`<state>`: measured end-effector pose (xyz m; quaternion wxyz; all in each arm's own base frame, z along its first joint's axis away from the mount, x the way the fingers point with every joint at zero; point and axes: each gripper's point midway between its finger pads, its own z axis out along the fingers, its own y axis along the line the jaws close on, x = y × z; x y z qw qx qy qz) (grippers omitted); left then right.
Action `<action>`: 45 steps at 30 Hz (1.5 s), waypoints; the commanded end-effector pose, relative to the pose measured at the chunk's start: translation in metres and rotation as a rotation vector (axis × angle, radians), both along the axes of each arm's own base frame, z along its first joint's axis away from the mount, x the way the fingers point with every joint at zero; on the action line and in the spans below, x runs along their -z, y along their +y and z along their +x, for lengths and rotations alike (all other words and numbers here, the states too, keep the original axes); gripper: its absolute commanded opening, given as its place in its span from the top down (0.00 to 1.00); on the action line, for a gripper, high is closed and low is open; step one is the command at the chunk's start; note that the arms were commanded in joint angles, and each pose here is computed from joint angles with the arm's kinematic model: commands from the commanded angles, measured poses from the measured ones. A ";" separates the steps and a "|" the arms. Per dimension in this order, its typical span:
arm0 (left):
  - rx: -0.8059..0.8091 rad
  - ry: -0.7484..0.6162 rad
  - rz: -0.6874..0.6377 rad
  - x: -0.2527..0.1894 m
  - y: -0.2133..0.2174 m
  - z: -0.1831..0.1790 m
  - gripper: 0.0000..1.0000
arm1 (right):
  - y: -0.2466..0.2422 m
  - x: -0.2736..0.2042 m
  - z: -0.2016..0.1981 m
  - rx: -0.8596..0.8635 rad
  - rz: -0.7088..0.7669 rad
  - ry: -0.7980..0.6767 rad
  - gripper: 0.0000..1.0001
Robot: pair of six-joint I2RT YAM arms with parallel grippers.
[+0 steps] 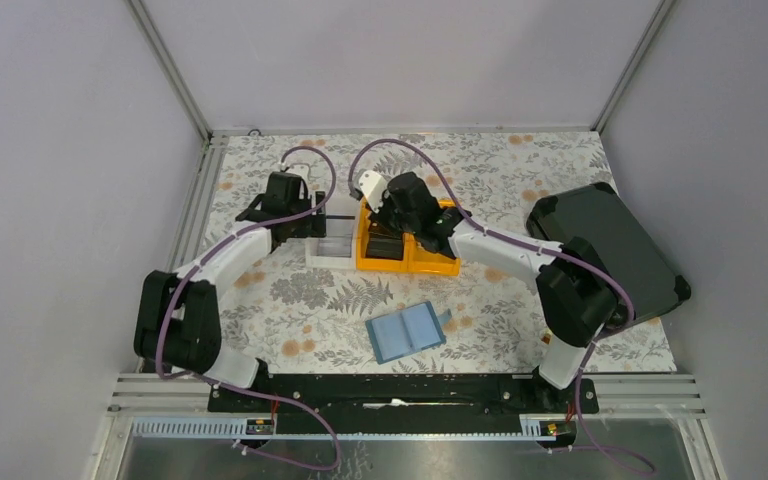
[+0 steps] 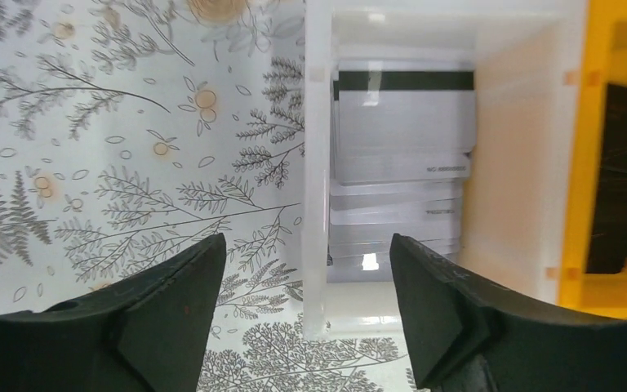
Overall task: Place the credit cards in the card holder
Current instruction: Pick up the credit card from the storage box.
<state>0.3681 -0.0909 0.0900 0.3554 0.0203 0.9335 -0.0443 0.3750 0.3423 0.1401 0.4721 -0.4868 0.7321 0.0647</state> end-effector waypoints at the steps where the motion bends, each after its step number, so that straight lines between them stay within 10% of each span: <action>1: -0.056 -0.162 -0.056 -0.049 0.001 0.008 0.21 | 0.004 -0.031 -0.011 0.048 0.272 0.090 1.00; 21: 0.476 -0.314 -1.033 -0.168 -0.162 -0.045 0.13 | -0.040 -0.091 -0.076 -0.192 0.894 0.527 1.00; 32: 0.667 -0.298 -1.128 -0.178 -0.180 -0.077 0.12 | -0.035 -0.102 -0.089 -0.317 0.933 0.662 1.00; 35: 0.695 -0.265 -1.075 -0.169 -0.187 -0.080 0.22 | -0.035 -0.098 -0.083 -0.285 0.926 0.656 1.00; 45: 0.708 -0.256 -1.029 -0.161 -0.192 -0.076 0.97 | -0.037 -0.092 -0.068 -0.213 0.893 0.611 0.93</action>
